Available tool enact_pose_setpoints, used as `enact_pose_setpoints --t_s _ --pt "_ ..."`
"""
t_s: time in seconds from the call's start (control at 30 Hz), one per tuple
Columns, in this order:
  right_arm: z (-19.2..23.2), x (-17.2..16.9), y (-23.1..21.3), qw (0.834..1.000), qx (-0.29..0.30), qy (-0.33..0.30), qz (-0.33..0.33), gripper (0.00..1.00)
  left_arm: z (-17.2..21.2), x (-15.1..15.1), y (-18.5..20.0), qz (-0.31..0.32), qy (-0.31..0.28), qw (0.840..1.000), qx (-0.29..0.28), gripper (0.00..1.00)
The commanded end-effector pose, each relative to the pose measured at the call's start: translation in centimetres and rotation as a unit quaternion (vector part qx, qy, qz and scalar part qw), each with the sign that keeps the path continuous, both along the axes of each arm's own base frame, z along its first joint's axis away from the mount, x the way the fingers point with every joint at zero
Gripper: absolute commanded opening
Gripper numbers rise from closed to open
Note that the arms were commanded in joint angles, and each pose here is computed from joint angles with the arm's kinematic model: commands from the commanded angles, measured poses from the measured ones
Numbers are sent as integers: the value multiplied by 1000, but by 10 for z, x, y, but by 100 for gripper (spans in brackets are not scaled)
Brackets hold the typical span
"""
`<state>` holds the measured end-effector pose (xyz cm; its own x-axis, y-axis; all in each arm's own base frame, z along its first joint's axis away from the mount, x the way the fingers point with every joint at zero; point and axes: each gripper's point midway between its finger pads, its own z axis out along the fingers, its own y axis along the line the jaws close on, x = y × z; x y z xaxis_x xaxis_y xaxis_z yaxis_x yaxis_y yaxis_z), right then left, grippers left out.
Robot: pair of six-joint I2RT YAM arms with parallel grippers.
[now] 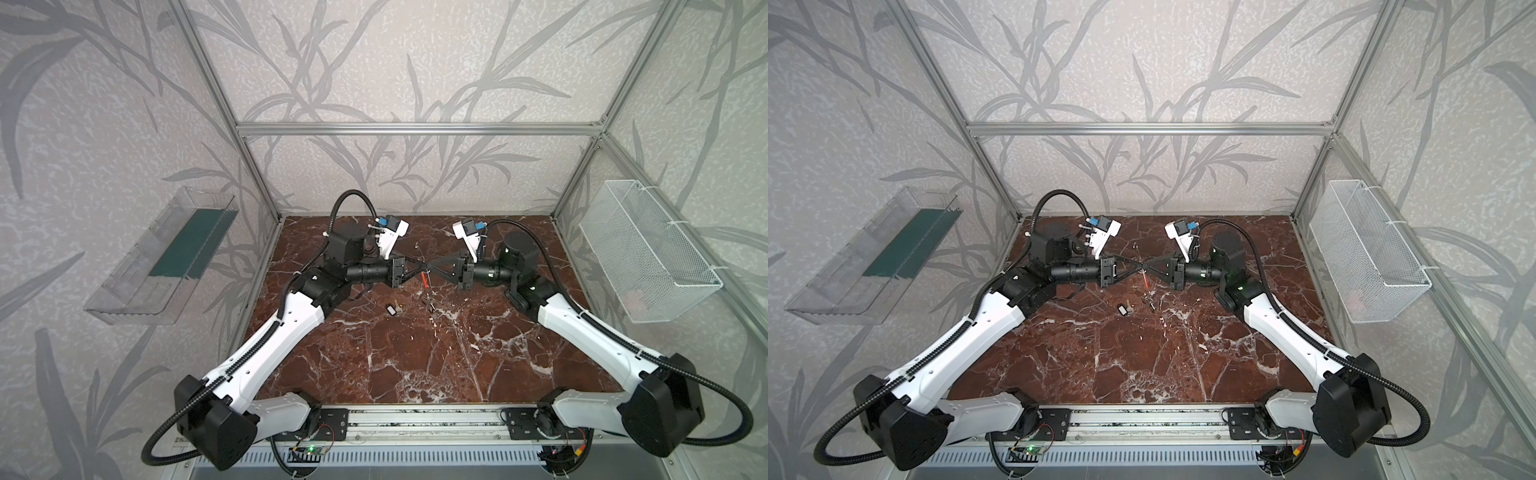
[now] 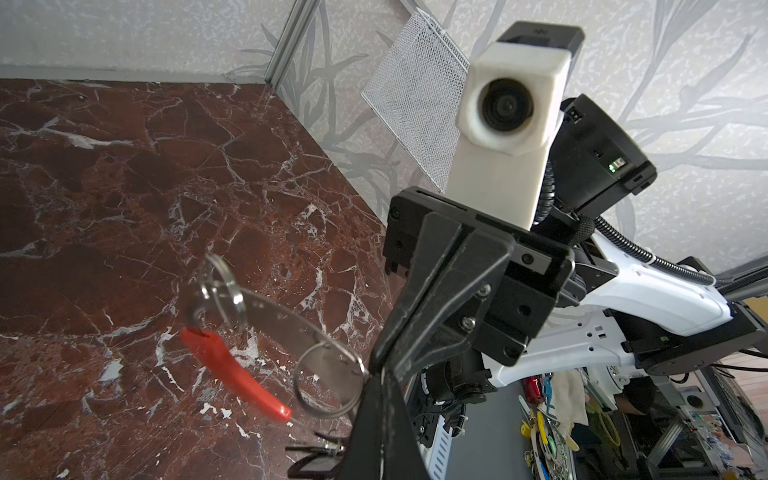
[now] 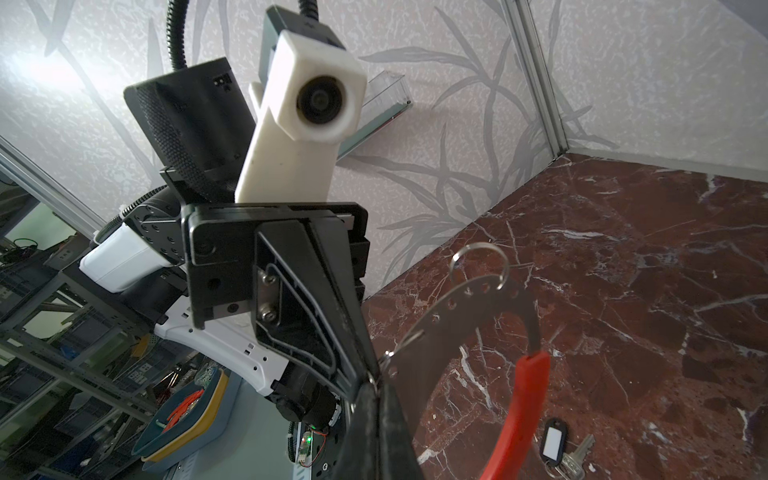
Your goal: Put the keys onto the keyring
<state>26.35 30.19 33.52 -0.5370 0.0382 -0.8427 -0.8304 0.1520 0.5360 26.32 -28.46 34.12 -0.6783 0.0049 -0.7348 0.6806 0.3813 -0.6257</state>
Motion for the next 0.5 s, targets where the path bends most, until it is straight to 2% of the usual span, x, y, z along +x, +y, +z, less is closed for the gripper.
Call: enact_pose_setpoints --t_s 0.0,0.07,0.17,0.3,0.47 --pt "15 -5 1 1000 10 -25 7 0 21 -4 -3 -13 -29 999 -15 0" --pt "16 -5 0 1000 10 -29 4 0 19 -2 -2 -6 -29 1000 -11 0" --pt "17 -4 -3 999 10 -38 -10 0 17 3 5 21 -29 999 -3 20" --pt "20 -2 -8 998 6 -59 -32 0 19 8 17 59 -30 998 -3 36" --pt "26 -1 -13 994 6 -90 -54 0 23 10 28 87 -27 996 -23 38"
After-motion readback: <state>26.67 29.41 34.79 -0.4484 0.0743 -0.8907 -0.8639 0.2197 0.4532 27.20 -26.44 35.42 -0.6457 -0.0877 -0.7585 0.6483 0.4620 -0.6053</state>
